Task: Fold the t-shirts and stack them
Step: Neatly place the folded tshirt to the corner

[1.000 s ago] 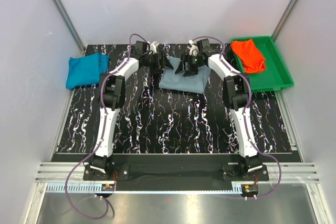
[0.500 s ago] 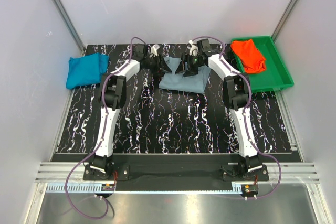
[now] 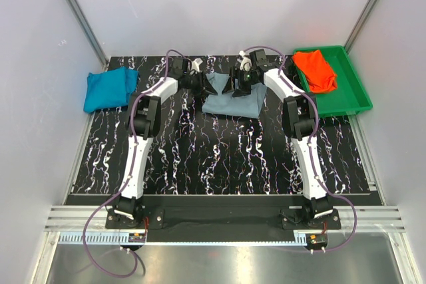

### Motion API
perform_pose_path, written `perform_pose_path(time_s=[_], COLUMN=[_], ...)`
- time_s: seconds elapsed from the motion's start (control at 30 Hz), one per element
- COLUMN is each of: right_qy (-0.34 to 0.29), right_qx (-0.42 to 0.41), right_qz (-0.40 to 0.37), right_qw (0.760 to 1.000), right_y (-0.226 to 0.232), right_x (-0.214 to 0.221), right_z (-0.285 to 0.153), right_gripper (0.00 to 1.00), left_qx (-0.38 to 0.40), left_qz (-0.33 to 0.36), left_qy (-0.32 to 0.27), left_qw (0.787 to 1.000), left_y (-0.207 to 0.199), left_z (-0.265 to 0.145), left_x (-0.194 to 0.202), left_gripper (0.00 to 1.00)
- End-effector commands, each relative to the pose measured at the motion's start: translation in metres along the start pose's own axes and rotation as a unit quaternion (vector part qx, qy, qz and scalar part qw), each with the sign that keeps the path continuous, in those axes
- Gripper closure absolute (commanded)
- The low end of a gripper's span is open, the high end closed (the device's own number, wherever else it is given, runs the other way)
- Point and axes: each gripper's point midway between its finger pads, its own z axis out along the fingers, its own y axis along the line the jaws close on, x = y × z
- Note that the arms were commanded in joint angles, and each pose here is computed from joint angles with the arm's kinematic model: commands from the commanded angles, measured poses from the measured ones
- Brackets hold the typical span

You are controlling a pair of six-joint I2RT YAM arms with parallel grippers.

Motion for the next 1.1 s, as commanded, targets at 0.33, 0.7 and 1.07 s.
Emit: perform_pose_path(time_s=[0.33,0.7,1.07], right_qy=[-0.026,-0.148,-0.172], right_qx=[0.011,0.044,0.068], right_qz=[-0.048,-0.127,-0.124], right_qw=[0.998,0.980,0.975], right_y=[0.021,0.060,0.050], right_x=[-0.017,-0.088,-0.092], right_z=[-0.015,-0.123,-0.169], right_gripper=[0.26,0.23,0.22], left_qx=[-0.005,-0.111,-0.200], left_qz=[0.028,0.084,0.108], left_qy=[0.013,-0.048,-0.068], left_qw=[1.000,0.989,0.971], left_y=[-0.012,0.007,0.019], left_z=[-0.017,-0.139,-0.235], left_x=[0.003,-0.047,-0.051], left_gripper=[1.00,1.00,1.00])
